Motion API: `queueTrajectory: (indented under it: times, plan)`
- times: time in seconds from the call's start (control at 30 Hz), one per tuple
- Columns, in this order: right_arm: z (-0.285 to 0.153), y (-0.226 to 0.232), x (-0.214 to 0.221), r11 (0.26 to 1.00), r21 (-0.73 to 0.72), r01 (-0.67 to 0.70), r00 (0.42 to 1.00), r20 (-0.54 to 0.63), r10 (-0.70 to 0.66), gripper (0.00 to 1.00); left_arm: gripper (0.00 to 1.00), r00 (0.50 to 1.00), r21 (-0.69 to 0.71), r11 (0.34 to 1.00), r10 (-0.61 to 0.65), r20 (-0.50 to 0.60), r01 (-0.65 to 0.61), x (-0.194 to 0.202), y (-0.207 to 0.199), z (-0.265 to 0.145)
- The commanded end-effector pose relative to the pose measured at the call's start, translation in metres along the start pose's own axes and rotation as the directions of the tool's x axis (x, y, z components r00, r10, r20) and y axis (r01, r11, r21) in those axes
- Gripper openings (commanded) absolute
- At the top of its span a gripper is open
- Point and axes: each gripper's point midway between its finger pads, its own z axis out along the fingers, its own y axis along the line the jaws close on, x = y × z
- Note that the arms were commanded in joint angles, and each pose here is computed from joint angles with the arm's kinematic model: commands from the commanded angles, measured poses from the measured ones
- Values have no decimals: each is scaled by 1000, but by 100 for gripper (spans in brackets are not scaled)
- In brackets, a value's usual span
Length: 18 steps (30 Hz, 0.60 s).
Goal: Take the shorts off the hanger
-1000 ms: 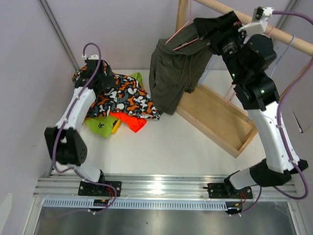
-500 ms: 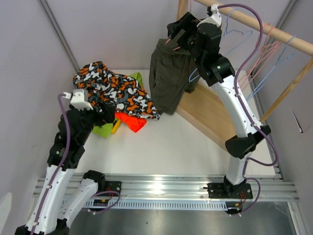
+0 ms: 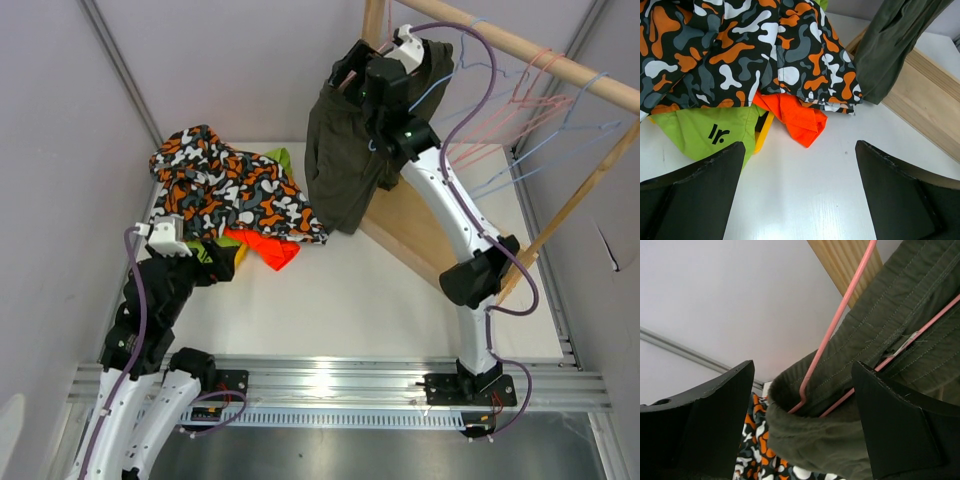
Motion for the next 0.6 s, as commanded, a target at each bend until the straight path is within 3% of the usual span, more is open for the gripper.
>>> queueTrajectory:
  times: [0.0,0.2,0.37,0.47,0.5,0.57]
  plan:
    - [7,13,-21,1000,-19,-18,994,111,20,84,98,1000,33,999,-16,6,15,-4,-8,1]
    - [24,14,-20,999,-18,-31,986,166,34,77,98,1000,46,999,-13,15,12,-4,-10,-1]
    - [30,18,-24,998,-36,-58,976,209,64,56,99,1000,53,999,-10,2,10,-1,-12,0]
    - [33,20,-27,997,-45,-70,970,232,78,38,98,1000,58,998,-8,2,8,-1,-13,0]
    - [33,20,-28,996,-48,-74,968,236,83,25,98,1000,59,998,-9,0,9,-1,-13,0]
    - [34,20,-27,996,-49,-75,968,237,84,17,98,1000,58,998,-7,-3,7,0,-13,1]
